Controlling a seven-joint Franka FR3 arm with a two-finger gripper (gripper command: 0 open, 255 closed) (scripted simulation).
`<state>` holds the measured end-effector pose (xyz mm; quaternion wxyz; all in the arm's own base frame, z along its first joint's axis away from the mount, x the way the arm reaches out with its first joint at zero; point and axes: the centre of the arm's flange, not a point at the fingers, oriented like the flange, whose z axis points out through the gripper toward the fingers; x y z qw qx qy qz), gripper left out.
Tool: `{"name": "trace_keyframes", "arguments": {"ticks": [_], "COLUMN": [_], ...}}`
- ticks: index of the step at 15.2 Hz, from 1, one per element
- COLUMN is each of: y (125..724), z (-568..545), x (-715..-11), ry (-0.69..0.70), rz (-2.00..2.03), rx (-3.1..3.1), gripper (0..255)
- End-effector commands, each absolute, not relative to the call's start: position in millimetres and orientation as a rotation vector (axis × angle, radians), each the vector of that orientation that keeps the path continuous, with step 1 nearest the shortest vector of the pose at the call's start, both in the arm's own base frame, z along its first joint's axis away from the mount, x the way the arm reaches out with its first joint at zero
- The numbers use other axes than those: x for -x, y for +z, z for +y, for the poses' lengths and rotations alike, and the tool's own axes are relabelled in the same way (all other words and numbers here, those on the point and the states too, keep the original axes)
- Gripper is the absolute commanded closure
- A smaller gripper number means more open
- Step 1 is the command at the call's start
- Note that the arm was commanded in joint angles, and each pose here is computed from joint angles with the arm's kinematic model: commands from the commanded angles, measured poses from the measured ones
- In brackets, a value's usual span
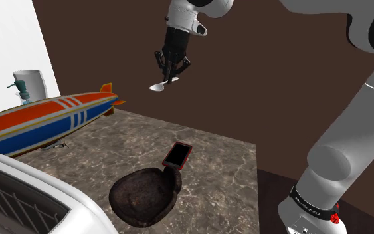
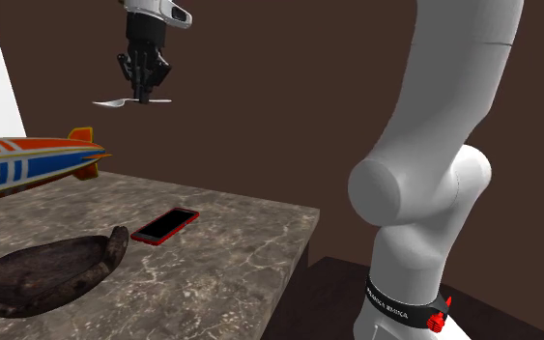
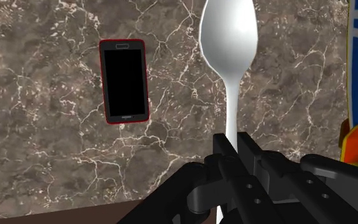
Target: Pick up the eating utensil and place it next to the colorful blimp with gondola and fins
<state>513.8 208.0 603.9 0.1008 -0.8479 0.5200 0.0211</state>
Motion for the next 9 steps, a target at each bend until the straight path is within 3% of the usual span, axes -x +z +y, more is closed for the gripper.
{"name": "trace_keyframes", "arguments": {"ticks": [1, 9], "y": [602, 603], "z": [217, 253], "x": [-542, -641], "ry": [0.062, 0.062], "rz": [1.538, 1.538], "rx": [2.503, 2.503], "gripper": [255, 255]}}
